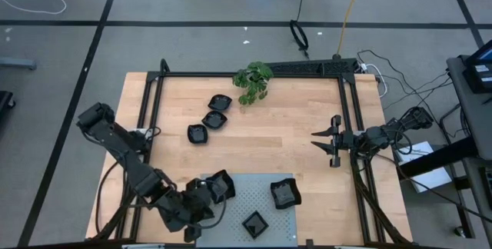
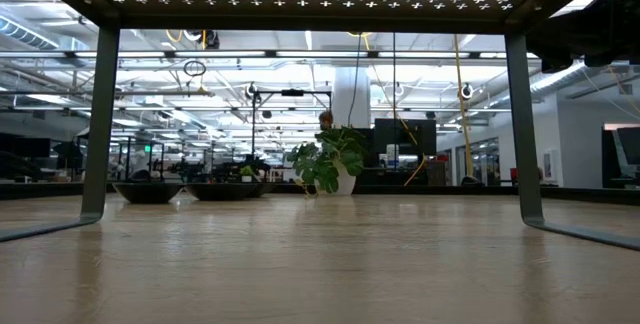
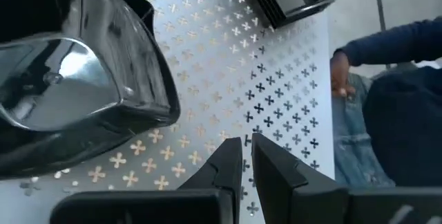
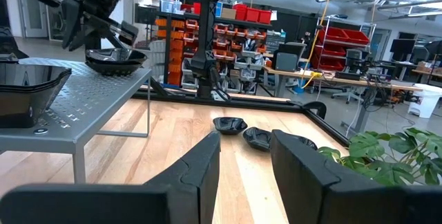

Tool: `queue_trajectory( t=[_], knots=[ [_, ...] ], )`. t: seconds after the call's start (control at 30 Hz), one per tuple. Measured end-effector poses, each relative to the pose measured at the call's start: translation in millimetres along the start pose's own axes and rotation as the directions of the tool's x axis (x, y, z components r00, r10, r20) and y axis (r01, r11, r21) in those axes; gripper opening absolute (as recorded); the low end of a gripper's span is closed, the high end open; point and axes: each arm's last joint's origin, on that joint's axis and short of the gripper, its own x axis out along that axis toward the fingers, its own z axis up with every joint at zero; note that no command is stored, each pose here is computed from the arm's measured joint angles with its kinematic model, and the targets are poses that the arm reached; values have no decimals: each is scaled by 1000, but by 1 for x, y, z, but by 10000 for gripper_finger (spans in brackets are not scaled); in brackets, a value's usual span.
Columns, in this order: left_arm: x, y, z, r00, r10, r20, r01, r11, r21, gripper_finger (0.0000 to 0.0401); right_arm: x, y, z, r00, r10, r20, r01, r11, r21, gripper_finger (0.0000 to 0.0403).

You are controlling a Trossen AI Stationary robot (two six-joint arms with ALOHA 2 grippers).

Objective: Pick & Place Mini shaped plates
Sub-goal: Adjust the stacked leaf-shaped plate on the shelf

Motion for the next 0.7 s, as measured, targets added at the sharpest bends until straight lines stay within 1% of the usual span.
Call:
queue_trajectory(
  t=[0.17,0.23,0.33,0.4,0.7],
  knots=[
    [-3,-3,-3,1000,15,27,-16,999,30,35,0,0,0,1000,0,0,0,1000,0,118],
    [-3,0,-4,998,48,29,-49,998,33,35,0,0,0,1000,0,0,0,1000,0,118],
    [-2,7,-2,994,105,30,-105,994,10,35,0,0,0,1000,0,0,0,1000,0,118],
    [-1,10,-1,992,125,25,-125,992,2,35,0,0,0,1000,0,0,0,1000,0,118],
    [2,15,10,991,121,53,-122,992,17,35,0,0,0,1000,0,0,0,1000,0,118]
  ],
)
